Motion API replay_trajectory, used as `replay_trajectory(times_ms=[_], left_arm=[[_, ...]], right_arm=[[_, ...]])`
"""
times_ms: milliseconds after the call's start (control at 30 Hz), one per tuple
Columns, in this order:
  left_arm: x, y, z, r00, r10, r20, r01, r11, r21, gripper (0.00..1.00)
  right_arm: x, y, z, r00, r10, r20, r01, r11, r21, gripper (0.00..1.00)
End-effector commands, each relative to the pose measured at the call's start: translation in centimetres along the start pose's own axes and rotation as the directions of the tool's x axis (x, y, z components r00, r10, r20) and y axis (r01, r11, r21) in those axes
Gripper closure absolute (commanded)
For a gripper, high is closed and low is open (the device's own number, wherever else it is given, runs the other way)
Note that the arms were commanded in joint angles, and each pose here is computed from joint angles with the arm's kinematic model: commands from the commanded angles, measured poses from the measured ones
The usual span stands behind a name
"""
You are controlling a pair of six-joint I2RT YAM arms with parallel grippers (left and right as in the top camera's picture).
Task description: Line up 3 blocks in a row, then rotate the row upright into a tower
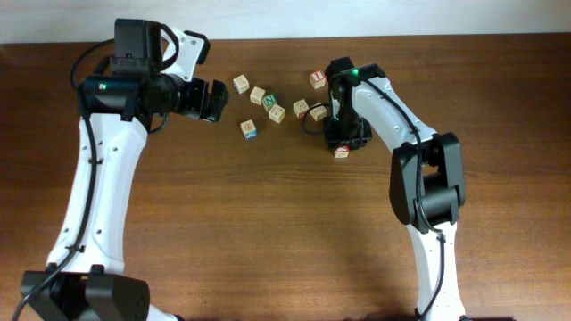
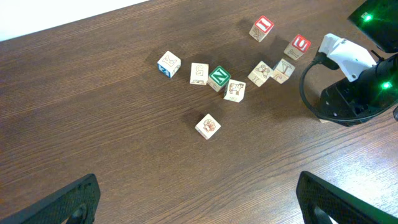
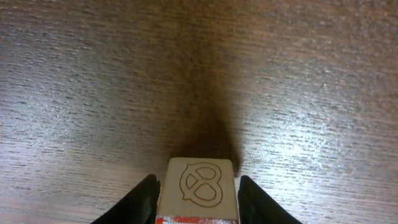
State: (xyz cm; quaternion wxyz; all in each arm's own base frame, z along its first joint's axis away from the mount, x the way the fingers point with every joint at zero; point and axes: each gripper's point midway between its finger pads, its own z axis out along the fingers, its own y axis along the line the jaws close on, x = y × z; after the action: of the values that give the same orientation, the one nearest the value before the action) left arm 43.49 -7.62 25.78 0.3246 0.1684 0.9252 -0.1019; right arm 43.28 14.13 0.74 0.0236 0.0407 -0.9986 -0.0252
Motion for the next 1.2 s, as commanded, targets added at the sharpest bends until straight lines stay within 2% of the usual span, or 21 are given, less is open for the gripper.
replay_trajectory(times_ms=[0, 100, 300, 333, 433, 533, 600, 700, 767, 833, 967, 1067, 1167], left_arm=[[-0.7, -0.1, -0.3, 1.0, 0.018, 0.019, -0.018, 1.0, 0.005, 0.01], [-0.7, -0.1, -0.3, 1.0, 0.018, 0.019, -0.018, 1.0, 0.005, 0.01], [-0.7, -0.1, -0.3, 1.0, 0.018, 0.019, -0.018, 1.0, 0.005, 0.01], [-0.7, -0.1, -0.3, 1.0, 0.018, 0.019, -0.018, 1.0, 0.005, 0.01], [-0.7, -0.1, -0.3, 1.0, 0.018, 0.019, -0.018, 1.0, 0.005, 0.01], [-0.7, -0.1, -0.3, 1.0, 0.018, 0.019, -0.018, 1.0, 0.005, 0.01], [-0.7, -0.1, -0.3, 1.0, 0.018, 0.019, -0.018, 1.0, 0.005, 0.01], [-0.7, -0.1, -0.3, 1.0, 0.018, 0.019, -0.018, 1.0, 0.005, 0.01], [-0.7, -0.1, -0.3, 1.0, 0.018, 0.019, -0.018, 1.0, 0.005, 0.01], [-0.7, -0.1, -0.3, 1.0, 0.018, 0.019, -0.018, 1.0, 0.005, 0.01], [-0.7, -0.1, -0.3, 1.0, 0.018, 0.019, -0.018, 1.0, 0.005, 0.01], [-0.7, -0.1, -0.3, 1.0, 0.018, 0.019, -0.018, 1.0, 0.005, 0.01], [-0.7, -0.1, -0.3, 1.0, 0.018, 0.019, -0.018, 1.0, 0.005, 0.01]], right_arm=[[1.2, 0.4, -0.5, 0.999, -0.003, -0.035, 0.003, 1.0, 0.002, 0.61], [3.2, 0.5, -0.9, 0.993, 0.007, -0.117, -0.008, 1.0, -0.015, 0.67], [6.1, 1.8, -1.2, 0.977, -0.027, -0.214, 0.03, 0.999, 0.01, 0.67], [6.6, 2.1, -1.3, 0.973, -0.033, -0.227, 0.038, 0.999, 0.016, 0.66], [6.6, 2.2, -1.3, 0.974, -0.01, -0.226, 0.017, 0.999, 0.029, 0.52], [6.4, 2.2, -1.2, 0.976, -0.009, -0.217, 0.015, 1.0, 0.027, 0.5], [4.6, 2.5, -3.0, 0.988, -0.03, -0.152, 0.032, 0.999, 0.009, 0.5], [-0.4, 3.7, -7.8, 0.996, -0.048, 0.071, 0.05, 0.998, -0.028, 0.47], [-5.1, 4.6, -10.3, 0.963, 0.039, 0.267, -0.016, 0.996, -0.087, 0.43], [-8.3, 4.5, -10.0, 0.906, 0.203, 0.372, -0.167, 0.978, -0.127, 0.43], [-10.3, 4.0, -7.9, 0.828, 0.358, 0.433, -0.315, 0.934, -0.169, 0.39], [-10.3, 3.3, -5.0, 0.799, 0.43, 0.419, -0.395, 0.902, -0.173, 0.38], [-10.6, 3.3, -3.4, 0.786, 0.455, 0.419, -0.414, 0.89, -0.19, 0.39]])
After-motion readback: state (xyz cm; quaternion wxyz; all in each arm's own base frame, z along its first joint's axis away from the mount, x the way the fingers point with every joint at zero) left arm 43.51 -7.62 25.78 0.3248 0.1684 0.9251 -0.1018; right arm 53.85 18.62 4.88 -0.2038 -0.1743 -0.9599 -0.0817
